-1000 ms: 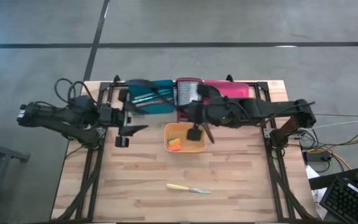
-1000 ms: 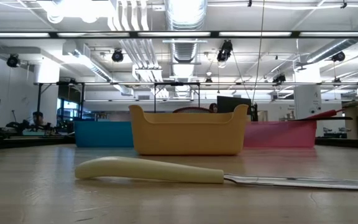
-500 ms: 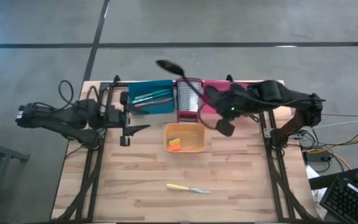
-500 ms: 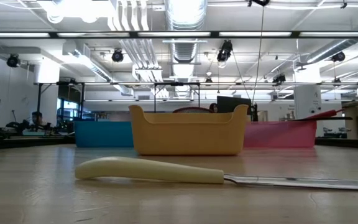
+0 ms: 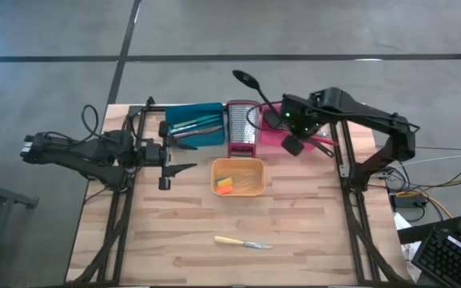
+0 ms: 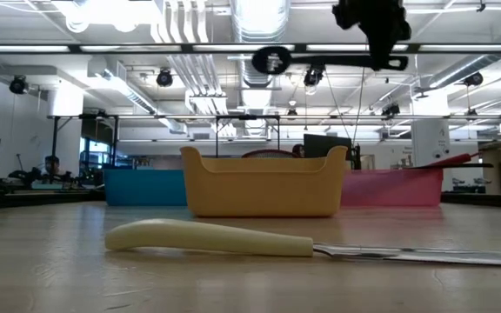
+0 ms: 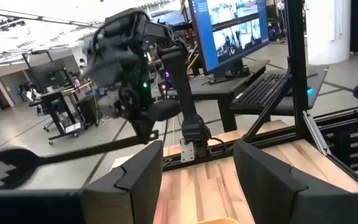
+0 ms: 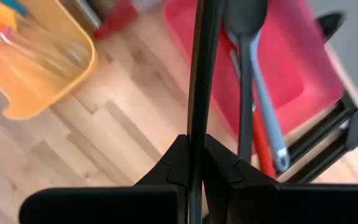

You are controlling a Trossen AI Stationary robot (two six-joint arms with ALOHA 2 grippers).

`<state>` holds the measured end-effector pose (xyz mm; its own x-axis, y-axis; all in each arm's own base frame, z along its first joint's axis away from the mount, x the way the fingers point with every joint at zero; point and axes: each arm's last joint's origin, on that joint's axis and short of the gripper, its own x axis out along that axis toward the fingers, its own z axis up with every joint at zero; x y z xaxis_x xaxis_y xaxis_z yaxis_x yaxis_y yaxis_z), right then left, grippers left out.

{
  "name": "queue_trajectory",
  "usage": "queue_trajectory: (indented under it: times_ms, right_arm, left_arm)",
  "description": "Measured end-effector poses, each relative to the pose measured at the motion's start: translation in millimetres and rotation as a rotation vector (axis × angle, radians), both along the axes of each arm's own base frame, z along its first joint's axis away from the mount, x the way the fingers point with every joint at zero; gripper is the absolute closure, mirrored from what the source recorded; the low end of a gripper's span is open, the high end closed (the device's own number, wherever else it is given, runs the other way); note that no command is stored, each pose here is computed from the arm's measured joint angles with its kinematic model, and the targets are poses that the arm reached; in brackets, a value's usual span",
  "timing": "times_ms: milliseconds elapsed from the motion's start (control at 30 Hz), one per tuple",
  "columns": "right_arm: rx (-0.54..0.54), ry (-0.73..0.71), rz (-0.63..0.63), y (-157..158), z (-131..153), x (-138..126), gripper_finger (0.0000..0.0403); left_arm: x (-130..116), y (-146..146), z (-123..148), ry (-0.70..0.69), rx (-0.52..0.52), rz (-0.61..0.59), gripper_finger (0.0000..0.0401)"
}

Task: Pick & Place Kitchen Items
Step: Put the black serving spoon into the pink bin

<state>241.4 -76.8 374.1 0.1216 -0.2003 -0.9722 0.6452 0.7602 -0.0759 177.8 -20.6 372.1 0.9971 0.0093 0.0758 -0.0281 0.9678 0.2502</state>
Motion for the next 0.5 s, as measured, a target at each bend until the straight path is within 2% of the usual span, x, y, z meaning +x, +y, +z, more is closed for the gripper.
queue_trajectory:
  times_ms: [200,500]
  right_arm:
    - [0.087,0.105,-0.053,-12.5,-31.4,-14.6,0.039]
    - [0.155,0.171,-0.109,-5.1,-58.8,-54.9,0.039]
  left_arm:
    - [0.0,0.0,-0.1,0.001,-0.005,-0.001,0.0199]
    - [0.6,-0.1,-2.1,0.007,-0.006,-0.001,0.0199]
